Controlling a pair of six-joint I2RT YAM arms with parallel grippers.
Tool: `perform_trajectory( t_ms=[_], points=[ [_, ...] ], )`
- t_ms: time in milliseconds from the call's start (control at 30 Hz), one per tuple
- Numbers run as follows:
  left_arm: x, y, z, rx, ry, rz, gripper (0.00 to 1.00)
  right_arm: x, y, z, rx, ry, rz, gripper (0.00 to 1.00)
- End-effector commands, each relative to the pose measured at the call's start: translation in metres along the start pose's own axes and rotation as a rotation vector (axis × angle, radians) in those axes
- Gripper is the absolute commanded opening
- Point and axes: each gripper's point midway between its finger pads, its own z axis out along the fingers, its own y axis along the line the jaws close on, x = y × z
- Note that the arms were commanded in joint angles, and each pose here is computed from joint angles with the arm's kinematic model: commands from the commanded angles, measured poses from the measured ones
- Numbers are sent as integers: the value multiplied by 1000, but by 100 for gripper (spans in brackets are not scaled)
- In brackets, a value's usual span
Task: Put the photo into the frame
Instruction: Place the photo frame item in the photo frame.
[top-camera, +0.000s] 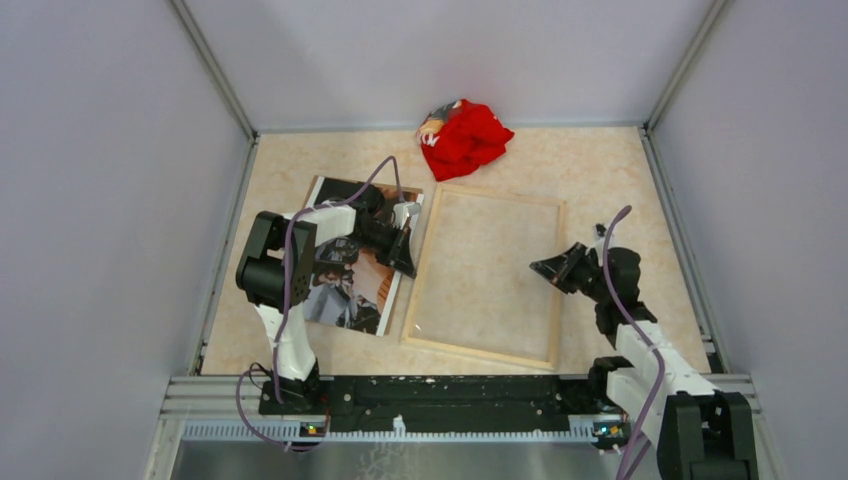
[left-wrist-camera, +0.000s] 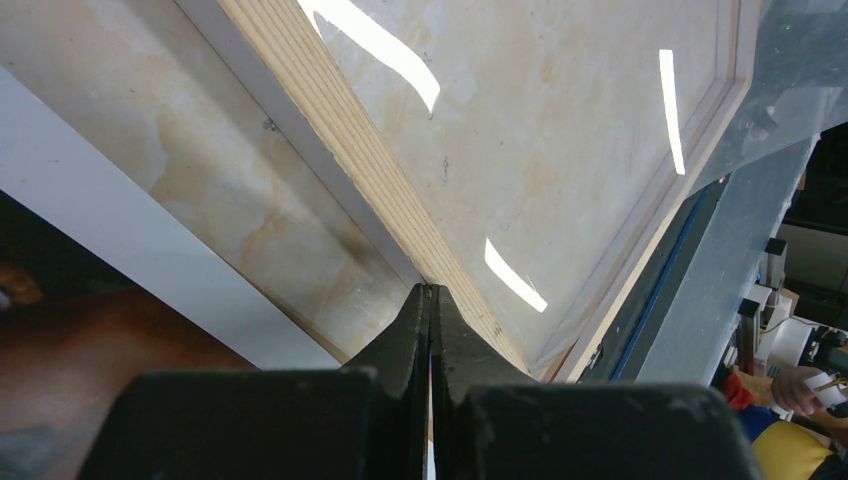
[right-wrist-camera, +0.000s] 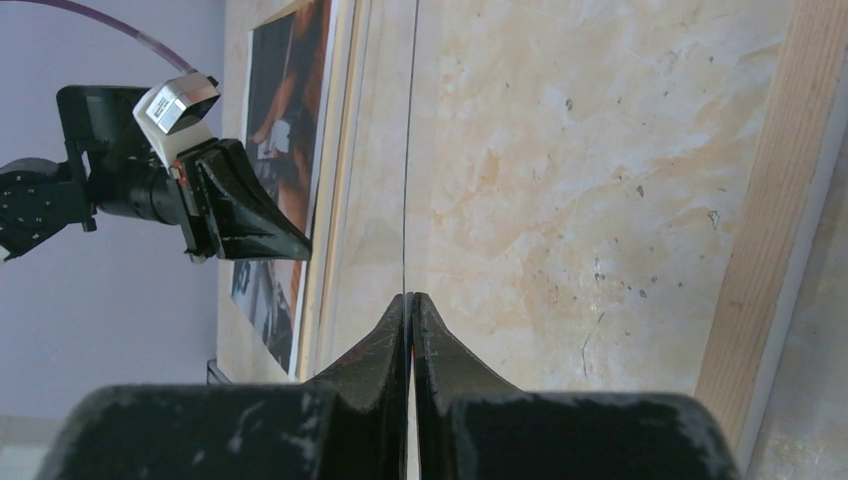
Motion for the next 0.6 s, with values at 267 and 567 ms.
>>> perform_trajectory(
  t_ms=[267, 567],
  points=[
    [-2, -1, 0, 3, -10, 14, 0, -10, 36, -3, -187, -44, -64, 0],
    [-4, -1, 0, 2, -10, 16, 0, -10, 59, -11, -298, -78, -148, 0]
  ],
)
